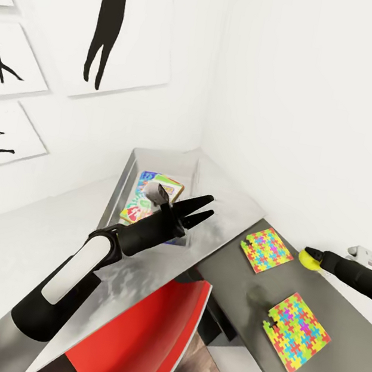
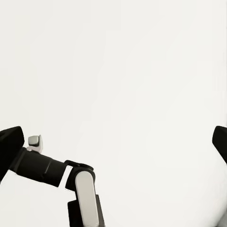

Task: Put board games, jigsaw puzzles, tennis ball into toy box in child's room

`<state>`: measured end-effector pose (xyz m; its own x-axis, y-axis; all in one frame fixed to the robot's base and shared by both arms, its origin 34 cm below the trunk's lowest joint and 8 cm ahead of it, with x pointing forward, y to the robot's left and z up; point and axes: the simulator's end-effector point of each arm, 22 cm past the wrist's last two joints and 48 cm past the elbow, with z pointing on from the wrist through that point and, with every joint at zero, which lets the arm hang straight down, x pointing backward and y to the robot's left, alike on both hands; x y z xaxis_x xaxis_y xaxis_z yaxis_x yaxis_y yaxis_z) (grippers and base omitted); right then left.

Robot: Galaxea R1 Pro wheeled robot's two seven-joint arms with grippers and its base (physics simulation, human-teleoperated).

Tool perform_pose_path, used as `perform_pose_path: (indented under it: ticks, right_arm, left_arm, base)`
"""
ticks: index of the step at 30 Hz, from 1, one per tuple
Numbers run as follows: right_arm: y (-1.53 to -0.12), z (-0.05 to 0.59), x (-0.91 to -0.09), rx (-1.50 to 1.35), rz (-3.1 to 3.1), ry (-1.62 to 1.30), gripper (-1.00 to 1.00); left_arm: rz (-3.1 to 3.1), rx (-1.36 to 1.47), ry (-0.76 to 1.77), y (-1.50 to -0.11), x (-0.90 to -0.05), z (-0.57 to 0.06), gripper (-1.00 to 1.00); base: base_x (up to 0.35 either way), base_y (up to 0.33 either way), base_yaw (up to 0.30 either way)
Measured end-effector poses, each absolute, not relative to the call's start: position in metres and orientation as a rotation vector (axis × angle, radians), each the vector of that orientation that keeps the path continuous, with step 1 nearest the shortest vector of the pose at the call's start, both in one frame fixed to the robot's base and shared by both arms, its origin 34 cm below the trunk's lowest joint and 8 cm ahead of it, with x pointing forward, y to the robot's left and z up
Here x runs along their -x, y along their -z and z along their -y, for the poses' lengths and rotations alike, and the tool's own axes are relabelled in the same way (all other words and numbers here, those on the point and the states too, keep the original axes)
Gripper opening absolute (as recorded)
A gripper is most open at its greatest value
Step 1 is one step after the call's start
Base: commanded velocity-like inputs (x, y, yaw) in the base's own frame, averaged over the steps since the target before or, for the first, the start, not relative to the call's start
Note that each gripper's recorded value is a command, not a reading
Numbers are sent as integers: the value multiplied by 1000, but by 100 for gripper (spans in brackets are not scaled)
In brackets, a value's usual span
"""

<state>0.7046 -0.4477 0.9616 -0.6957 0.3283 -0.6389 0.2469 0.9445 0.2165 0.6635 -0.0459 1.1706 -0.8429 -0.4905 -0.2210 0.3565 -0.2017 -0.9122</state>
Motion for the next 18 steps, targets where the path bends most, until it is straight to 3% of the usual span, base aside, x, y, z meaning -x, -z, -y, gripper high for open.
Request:
perform_pose_path:
  ticks: [18]
  right_arm:
    - [-1028, 426, -746, -329, -2223, -288, -100]
  left_arm:
    - [-1499, 117, 2098, -1187, -656, 44, 100]
  base:
    - [0, 0, 210]
